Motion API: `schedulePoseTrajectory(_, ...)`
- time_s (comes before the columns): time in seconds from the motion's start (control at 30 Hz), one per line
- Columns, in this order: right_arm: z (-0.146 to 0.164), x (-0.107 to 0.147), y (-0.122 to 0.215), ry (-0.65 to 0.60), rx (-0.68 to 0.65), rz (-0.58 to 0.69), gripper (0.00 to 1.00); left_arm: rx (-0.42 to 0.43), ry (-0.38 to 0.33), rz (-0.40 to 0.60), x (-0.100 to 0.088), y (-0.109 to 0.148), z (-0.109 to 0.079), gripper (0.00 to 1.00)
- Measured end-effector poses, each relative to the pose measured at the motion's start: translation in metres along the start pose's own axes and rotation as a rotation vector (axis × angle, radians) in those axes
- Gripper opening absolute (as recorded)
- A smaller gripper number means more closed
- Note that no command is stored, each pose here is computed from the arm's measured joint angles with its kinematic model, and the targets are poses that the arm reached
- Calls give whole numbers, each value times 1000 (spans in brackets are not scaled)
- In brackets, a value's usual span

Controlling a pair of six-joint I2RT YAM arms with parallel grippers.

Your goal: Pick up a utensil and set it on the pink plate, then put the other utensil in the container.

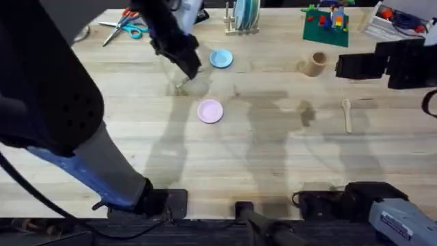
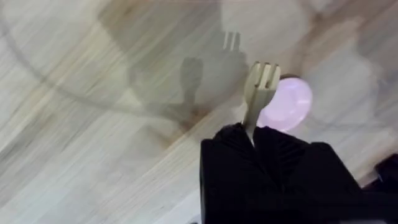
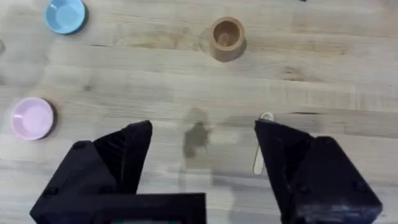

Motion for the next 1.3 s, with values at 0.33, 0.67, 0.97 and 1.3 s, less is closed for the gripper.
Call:
schedulePoseTrajectory(0.33,0,0,0,0,0,0,995,68,-86,53,-20,-18,-46,42)
schedulePoseTrajectory(0.67,0,0,0,0,0,0,995,90,-70,36,-4,-37,-73,42)
schedulePoseTrajectory(0.97,0,0,0,0,0,0,995,-4,4,-116,30,-19,-96,42)
schedulePoseTrajectory(1.3,0,0,0,0,0,0,995,-40,89,-65,43,-40,-92,42)
Point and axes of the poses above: each hand's point on the last joint's axis, 136 mm out from that joint toward the fingers, its own y axis back along the fingers, its own z axis along the line the jaws close on, x = y × z, the point moved 9 cm from there along y, back along the fingers, and after that the axes turned 12 degrees about -y, right-handed, at the moved point
